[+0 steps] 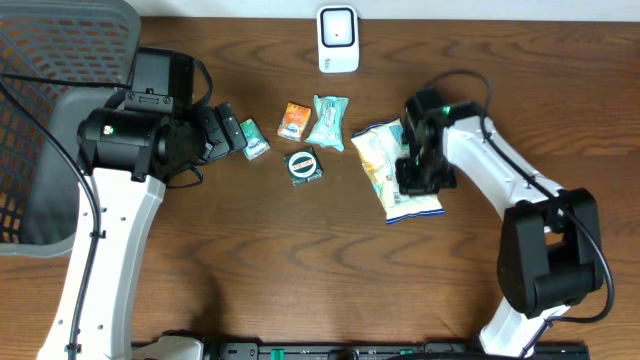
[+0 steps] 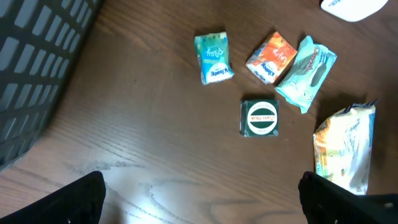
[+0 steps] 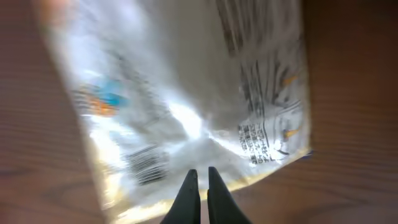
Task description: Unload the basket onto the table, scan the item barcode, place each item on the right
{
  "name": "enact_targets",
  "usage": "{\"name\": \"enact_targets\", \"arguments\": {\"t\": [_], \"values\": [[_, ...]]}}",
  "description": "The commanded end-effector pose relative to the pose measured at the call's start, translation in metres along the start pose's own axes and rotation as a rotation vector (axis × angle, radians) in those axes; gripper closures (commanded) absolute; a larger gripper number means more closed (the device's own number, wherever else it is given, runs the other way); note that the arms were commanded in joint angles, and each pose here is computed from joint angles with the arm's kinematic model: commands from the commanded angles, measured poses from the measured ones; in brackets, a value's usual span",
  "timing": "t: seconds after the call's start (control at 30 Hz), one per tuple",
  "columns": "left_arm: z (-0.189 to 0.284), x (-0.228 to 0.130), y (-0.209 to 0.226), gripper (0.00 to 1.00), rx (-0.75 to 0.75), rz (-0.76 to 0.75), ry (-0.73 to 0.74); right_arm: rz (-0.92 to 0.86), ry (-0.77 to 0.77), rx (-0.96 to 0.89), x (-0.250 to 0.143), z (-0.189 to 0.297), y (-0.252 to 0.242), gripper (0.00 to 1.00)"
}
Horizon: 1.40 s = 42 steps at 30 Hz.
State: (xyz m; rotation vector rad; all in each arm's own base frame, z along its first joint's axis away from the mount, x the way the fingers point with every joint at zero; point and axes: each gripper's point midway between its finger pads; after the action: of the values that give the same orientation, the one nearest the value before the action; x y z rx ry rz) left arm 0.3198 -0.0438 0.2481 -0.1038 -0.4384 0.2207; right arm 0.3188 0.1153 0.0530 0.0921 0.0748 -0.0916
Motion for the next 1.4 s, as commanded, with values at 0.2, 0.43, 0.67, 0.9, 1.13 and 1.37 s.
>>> {"name": "enact_targets", "arguments": {"t": [0.2, 0.43, 0.67, 0.9, 1.13, 1.37], "values": [[0.004, 0.002, 0.002, 0.02, 0.006, -0.004, -0.014, 0.060, -0.262, 0.063, 0.060, 0.043, 0.033, 0.95], [0.004, 0.002, 0.002, 0.02, 0.006, -0.004, -0.013, 0.057, -0.355, 0.082, 0.082, 0.025, 0.038, 0.92], [0.004, 0.002, 0.002, 0.02, 0.007, -0.004, -0.013, 0.092, -0.366, 0.096, 0.076, -0.023, 0.045, 0.88], [0.004, 0.002, 0.002, 0.03, 0.006, -0.004, -0.013, 0.122, -0.362, 0.094, 0.069, -0.030, 0.054, 0.86], [0.004, 0.002, 0.002, 0.03, 0.007, -0.004, -0.013, 0.129, -0.421, 0.120, 0.090, 0.031, 0.072, 0.89], [0.004, 0.002, 0.002, 0.03, 0.007, -0.004, -0.013, 0.152, -0.513, 0.157, 0.110, 0.064, 0.087, 0.89]]}}
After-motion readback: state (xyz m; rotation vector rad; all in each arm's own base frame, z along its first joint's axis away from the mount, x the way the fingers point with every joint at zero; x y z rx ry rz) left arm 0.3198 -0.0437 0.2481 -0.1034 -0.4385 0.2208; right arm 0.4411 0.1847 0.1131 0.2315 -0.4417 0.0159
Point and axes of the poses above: each gripper's point midway between its finger pads, its own z axis back along the fingers, its own y axis along the line the jaws close on, x = y × z, and after that the axes turned 10 degrees about -z, right-handed
